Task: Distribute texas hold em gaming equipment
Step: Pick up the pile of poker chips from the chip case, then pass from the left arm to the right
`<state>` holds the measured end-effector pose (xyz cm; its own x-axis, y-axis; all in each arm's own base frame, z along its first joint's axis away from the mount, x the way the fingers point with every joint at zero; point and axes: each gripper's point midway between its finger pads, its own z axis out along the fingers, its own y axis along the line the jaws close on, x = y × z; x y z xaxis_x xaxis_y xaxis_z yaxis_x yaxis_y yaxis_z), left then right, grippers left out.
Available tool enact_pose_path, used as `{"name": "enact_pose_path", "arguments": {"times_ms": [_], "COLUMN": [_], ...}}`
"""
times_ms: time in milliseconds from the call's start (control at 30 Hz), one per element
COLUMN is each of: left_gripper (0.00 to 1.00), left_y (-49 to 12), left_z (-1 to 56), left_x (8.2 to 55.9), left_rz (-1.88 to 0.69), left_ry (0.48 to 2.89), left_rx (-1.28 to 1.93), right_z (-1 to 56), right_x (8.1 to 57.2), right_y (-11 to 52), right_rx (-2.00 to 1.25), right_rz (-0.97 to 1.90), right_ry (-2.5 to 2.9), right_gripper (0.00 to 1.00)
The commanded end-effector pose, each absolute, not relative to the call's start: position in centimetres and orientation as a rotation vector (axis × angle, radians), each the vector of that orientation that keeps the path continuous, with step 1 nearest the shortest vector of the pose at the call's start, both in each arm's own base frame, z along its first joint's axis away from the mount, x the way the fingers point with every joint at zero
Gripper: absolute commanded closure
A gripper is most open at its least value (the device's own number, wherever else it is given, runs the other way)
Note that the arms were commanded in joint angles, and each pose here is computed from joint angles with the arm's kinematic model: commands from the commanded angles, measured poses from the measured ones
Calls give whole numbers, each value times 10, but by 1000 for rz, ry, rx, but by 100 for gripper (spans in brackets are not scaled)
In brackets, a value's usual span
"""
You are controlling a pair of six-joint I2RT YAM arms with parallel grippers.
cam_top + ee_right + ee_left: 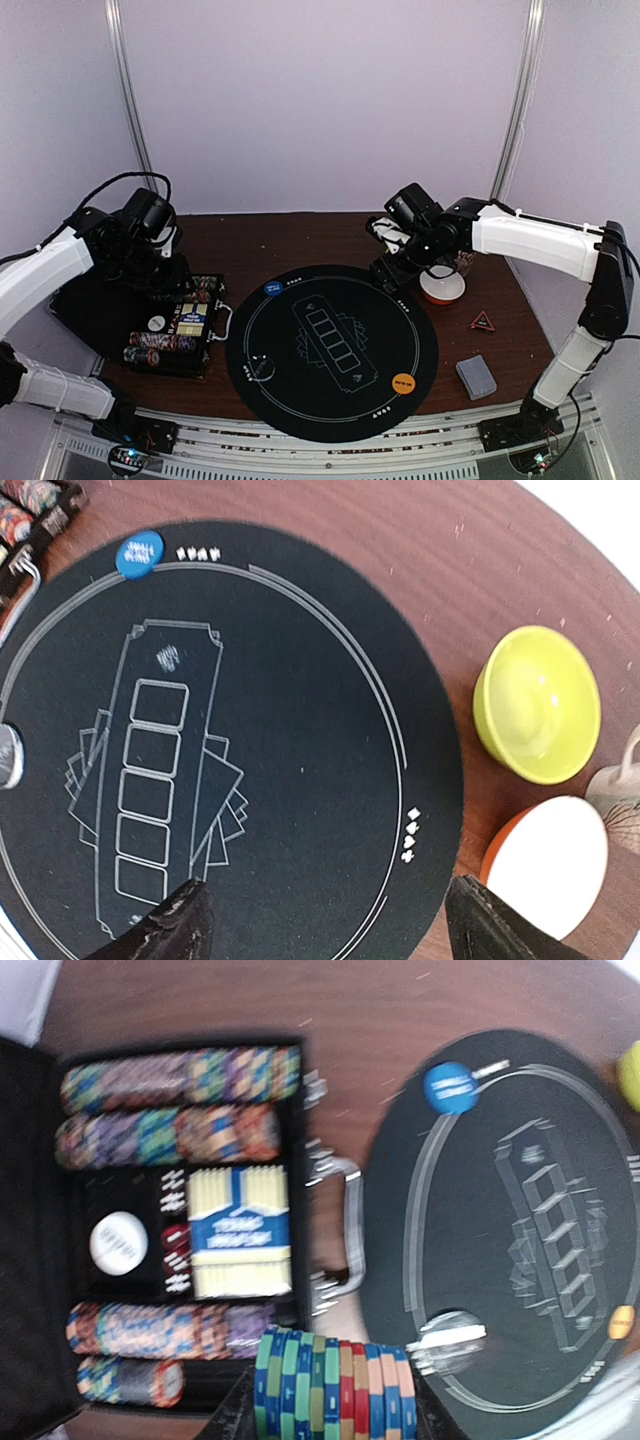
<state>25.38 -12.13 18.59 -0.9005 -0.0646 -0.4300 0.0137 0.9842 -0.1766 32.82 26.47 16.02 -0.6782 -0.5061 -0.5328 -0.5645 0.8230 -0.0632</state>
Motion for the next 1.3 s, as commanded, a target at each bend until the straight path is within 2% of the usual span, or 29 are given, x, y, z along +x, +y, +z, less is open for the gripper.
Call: {"name": "enact_pose_path", "arguments": {"times_ms": [0,400,733,867,1033,1167,1267], "left_gripper": [100,100,100,100,100,100,100], "left_y": [-162,-212,-263,-290,-293,-316,-322], "left_z": [222,212,209,206,151,131,107], "left_x": [275,297,325,350,409,436,454], "left_rz": [-524,-783,-1052,-1169,-1139,-1254,-1232], "left_ry": [2514,2421,2317,2281,2377,2365,2407], "left_rx": [-3,130,238,286,158,158,131], "right_z": [190,244,275,277,276,243,223], "right_x": [330,327,342,343,392,413,426], "right_y": [264,299,370,416,430,438,438], "right_rx": [-785,-717,-762,-924,-853,-954,-971], "right_rz": [151,319,537,671,563,468,656], "right_ry": [2424,2321,2163,2002,1912,1922,1913], "right_gripper": [17,17,19,18,14,13,14]}}
